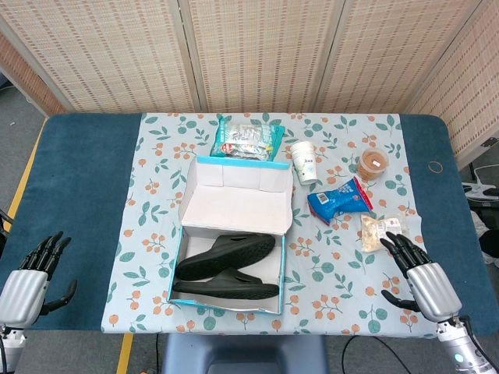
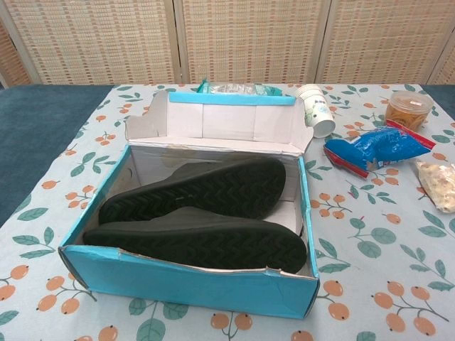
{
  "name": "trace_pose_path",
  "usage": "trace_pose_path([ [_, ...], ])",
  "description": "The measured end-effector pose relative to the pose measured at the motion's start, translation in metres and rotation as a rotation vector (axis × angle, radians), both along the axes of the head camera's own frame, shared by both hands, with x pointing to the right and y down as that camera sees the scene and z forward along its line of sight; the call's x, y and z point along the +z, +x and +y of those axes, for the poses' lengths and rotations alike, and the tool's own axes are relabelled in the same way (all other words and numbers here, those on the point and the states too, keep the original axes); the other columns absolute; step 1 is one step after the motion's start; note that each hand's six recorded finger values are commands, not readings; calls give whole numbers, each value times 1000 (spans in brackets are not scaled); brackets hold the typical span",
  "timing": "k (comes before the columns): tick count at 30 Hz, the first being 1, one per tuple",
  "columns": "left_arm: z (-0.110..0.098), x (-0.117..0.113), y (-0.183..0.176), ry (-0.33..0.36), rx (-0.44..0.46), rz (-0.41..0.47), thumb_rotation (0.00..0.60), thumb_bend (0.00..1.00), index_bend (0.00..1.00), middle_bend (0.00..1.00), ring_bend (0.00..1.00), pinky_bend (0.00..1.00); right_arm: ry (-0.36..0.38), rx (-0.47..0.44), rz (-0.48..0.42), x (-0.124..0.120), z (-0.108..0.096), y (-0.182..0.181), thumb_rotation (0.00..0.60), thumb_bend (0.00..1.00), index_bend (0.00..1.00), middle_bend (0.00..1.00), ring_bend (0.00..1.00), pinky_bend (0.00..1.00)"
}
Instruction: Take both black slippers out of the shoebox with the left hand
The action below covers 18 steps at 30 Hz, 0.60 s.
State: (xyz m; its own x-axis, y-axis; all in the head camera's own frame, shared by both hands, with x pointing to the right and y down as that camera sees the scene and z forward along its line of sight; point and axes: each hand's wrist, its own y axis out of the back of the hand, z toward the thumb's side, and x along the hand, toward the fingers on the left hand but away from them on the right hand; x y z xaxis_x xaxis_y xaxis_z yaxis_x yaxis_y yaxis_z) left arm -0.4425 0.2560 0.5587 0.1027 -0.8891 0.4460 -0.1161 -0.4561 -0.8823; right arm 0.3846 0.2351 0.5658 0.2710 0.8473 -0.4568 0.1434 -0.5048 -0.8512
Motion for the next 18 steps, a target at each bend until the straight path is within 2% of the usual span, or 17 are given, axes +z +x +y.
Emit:
trace_pose_path([
  [4, 2, 2, 5, -6, 3, 17, 489, 436, 0, 0, 0, 182, 2, 0, -2, -1, 0, 0, 584, 84, 0, 0, 0, 164],
  [7, 3, 6, 14, -31, 5, 73, 476, 433, 27, 0, 0, 182, 12, 2, -7, -4, -1, 0, 584, 84, 0, 0, 0, 163],
  [12, -3, 22, 52, -119, 62, 184, 473, 427, 77, 0, 0, 182, 15, -3, -21, -7, -1, -1, 583, 84, 0, 0, 0, 162],
  [14, -7, 32, 72, -166, 97, 200, 474, 425, 107, 5, 0, 187, 14, -8, -26, -8, 0, -3, 584, 84, 0, 0, 0, 162],
  [18, -15, 51, 108, -239, 166, 186, 442, 423, 185, 101, 62, 203, 13, -17, -45, -12, 0, -4, 584, 84, 0, 0, 0, 162],
])
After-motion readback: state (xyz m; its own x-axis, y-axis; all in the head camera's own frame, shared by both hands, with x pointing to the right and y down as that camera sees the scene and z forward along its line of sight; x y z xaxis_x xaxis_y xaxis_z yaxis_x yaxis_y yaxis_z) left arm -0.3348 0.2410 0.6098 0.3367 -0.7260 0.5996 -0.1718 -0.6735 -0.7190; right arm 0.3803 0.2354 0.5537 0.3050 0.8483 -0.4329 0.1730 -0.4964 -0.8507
